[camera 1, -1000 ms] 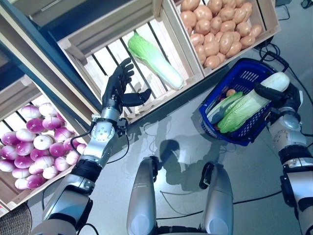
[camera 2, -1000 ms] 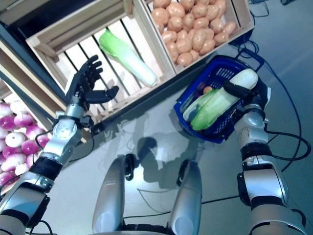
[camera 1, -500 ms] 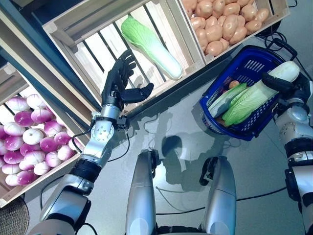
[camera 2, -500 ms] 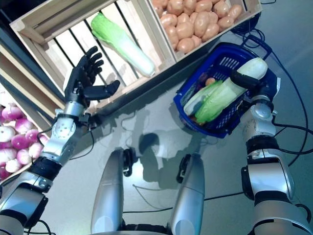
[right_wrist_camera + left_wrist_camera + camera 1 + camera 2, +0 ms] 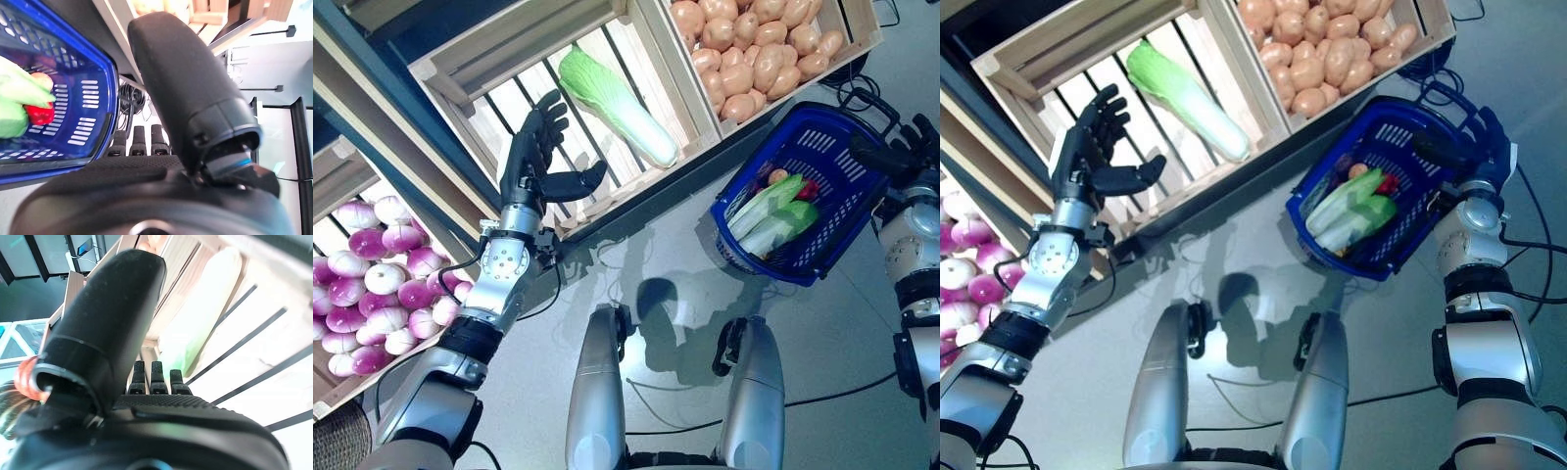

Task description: Put vegetables into the basket

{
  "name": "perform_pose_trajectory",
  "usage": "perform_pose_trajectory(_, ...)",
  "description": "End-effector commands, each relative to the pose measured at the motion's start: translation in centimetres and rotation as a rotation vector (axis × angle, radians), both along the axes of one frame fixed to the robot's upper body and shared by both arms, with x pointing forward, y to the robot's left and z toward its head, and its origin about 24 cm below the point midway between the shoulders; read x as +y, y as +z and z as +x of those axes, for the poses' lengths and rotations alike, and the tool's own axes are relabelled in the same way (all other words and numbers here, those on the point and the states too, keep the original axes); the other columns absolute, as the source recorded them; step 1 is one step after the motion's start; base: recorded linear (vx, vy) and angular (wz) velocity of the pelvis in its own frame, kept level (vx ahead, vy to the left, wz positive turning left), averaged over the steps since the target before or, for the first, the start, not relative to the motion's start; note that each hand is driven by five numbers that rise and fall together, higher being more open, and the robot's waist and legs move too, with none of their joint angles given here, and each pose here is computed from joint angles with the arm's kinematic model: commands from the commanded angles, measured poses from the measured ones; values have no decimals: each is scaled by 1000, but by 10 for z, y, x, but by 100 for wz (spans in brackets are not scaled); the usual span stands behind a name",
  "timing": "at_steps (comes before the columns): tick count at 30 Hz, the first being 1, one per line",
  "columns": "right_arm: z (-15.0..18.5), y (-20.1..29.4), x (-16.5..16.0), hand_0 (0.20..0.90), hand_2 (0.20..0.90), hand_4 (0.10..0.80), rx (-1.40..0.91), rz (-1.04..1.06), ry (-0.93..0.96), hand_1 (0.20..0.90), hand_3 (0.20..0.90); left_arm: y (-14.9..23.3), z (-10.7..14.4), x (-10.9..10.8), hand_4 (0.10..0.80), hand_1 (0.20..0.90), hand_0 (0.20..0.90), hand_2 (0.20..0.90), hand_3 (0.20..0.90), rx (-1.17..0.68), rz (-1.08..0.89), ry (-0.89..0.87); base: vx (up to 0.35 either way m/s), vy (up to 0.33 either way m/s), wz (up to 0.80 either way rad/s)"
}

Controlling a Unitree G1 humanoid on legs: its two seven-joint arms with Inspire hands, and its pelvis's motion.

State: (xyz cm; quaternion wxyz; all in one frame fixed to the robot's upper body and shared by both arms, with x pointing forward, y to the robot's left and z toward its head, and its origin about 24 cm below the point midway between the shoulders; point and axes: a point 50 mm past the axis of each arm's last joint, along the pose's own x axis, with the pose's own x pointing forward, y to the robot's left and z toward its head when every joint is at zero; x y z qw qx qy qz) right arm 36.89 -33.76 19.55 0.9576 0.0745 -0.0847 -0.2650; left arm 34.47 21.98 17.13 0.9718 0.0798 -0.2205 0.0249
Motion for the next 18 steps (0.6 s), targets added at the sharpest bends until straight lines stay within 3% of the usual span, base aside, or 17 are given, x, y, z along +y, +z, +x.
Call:
perform_pose_trajectory(1, -10, 59, -17, 900, 900, 800, -223, -77, -14, 900, 900, 75, -6, 5, 800, 900, 900, 900, 900, -355, 110, 84, 39, 31, -5)
perform_pose_trajectory(5, -7, 64, -10, 900, 900, 800, -251, -83, 48, 900, 900, 100, -2, 22, 800, 900, 900, 900, 900, -447, 419, 363, 28, 41, -5)
perform_pose_trajectory(7, -4, 66, -3, 900, 900, 800, -269, -97, 104, 900, 900, 117, 0, 29, 800, 900, 900, 900, 900, -536, 707, 528, 17, 55, -7)
perform_pose_trajectory(11, 1, 61, 13, 900, 900, 800, -258, -127, 221, 900, 900, 135, 11, 38, 800, 900, 900, 900, 900, -537, 1076, 707, -16, 77, -8)
perform_pose_trajectory(18, 8, 44, 27, 900, 900, 800, -205, -113, 314, 900, 900, 136, 29, 43, 800, 900, 900, 900, 900, -414, 1388, 815, -47, 84, -13)
